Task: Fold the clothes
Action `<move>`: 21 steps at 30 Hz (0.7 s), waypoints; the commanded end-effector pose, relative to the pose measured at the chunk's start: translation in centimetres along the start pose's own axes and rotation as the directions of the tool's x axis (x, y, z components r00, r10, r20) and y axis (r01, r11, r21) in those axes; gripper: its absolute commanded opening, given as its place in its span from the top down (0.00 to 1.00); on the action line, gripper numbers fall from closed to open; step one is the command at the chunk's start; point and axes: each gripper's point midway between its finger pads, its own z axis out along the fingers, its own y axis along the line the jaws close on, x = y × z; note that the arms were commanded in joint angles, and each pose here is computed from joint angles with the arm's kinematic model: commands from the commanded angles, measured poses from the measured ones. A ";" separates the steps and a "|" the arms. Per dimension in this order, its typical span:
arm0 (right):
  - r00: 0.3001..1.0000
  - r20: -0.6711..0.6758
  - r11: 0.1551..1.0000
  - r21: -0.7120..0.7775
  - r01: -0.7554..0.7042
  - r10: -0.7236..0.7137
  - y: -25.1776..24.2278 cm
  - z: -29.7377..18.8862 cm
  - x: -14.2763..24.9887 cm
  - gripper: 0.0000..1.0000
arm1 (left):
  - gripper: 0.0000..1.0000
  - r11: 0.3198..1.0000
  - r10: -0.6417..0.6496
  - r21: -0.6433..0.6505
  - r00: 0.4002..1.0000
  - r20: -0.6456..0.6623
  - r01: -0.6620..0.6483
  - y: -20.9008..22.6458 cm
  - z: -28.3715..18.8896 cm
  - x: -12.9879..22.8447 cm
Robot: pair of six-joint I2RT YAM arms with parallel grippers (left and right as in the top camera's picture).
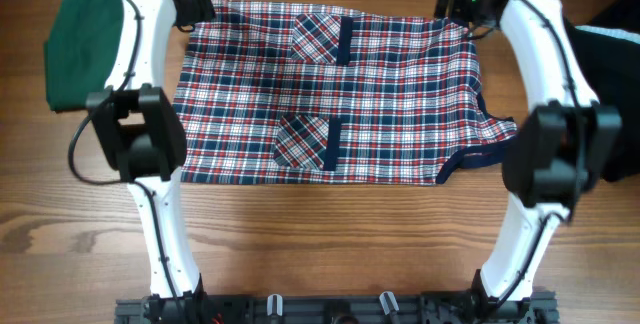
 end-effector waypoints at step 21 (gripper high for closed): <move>0.966 -0.231 0.948 -0.267 -0.175 0.113 -4.0 0.6 4.2 0.10 | 0.01 0.956 0.197 0.246 0.971 -0.136 -0.159 -6.4 -7.1 4.9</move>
